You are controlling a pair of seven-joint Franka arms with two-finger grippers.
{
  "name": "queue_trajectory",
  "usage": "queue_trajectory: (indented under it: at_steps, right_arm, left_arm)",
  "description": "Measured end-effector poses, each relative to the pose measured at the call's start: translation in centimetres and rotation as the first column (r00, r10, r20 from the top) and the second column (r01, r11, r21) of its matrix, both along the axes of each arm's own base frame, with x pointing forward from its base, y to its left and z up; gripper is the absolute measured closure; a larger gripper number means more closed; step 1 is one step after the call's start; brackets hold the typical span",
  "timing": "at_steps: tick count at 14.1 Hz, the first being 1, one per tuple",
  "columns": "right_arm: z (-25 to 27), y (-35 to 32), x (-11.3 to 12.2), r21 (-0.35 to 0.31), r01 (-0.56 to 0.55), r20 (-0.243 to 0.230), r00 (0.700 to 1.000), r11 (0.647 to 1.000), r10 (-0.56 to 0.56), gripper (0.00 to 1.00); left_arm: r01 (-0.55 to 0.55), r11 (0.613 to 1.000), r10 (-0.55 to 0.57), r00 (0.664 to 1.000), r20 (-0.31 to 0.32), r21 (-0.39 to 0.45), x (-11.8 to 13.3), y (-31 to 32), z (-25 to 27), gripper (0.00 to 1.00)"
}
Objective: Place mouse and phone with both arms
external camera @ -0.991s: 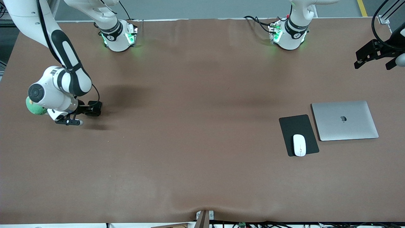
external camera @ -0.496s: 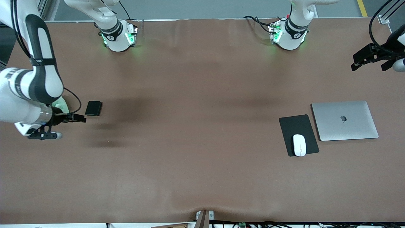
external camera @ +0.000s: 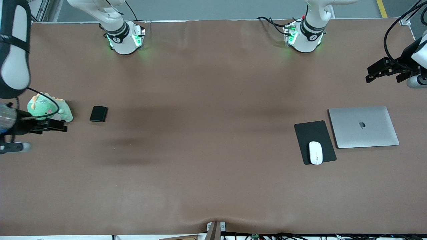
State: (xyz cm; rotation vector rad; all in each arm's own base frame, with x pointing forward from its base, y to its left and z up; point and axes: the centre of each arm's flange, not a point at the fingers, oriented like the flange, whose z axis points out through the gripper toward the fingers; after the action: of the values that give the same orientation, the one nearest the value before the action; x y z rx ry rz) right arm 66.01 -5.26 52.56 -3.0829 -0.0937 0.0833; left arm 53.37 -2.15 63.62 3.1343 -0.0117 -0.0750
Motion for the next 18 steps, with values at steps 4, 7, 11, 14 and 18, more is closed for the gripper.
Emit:
queue_trajectory:
  at_steps: [4, 7, 11, 14, 18]
  right_arm:
    - [4.7, -0.4, -0.4, -0.012, 0.001, 0.039, 0.999, 1.000, -0.001, 0.00]
    - [8.2, -1.1, -2.4, -0.008, 0.010, 0.041, 0.999, 1.000, -0.010, 0.00]
    - [13.3, -0.8, -6.3, 0.013, -0.001, 0.040, 0.999, 1.000, 0.001, 0.00]
    - [15.7, -0.1, -9.6, 0.013, -0.021, 0.036, 0.999, 1.000, 0.020, 0.00]
    - [14.7, 2.3, -12.7, -0.010, -0.069, 0.001, 0.998, 0.998, 0.069, 0.00]
  left_arm:
    - [0.006, 1.000, -0.006, 1.000, 0.008, -0.001, 0.1, 0.1, 0.2, 0.00]
    - [0.014, 1.000, -0.014, 0.999, 0.043, -0.002, 0.5, 0.1, 0.2, 0.00]
    - [0.000, 1.000, 0.000, 0.999, 0.044, -0.002, 0.7, 1.0, 0.0, 0.00]
    - [0.006, 1.000, -0.006, 0.999, 0.044, 0.003, 1.1, 1.2, -0.5, 0.00]
    - [0.011, 1.000, -0.011, 0.999, 0.044, 0.003, 1.3, 0.9, -0.7, 0.00]
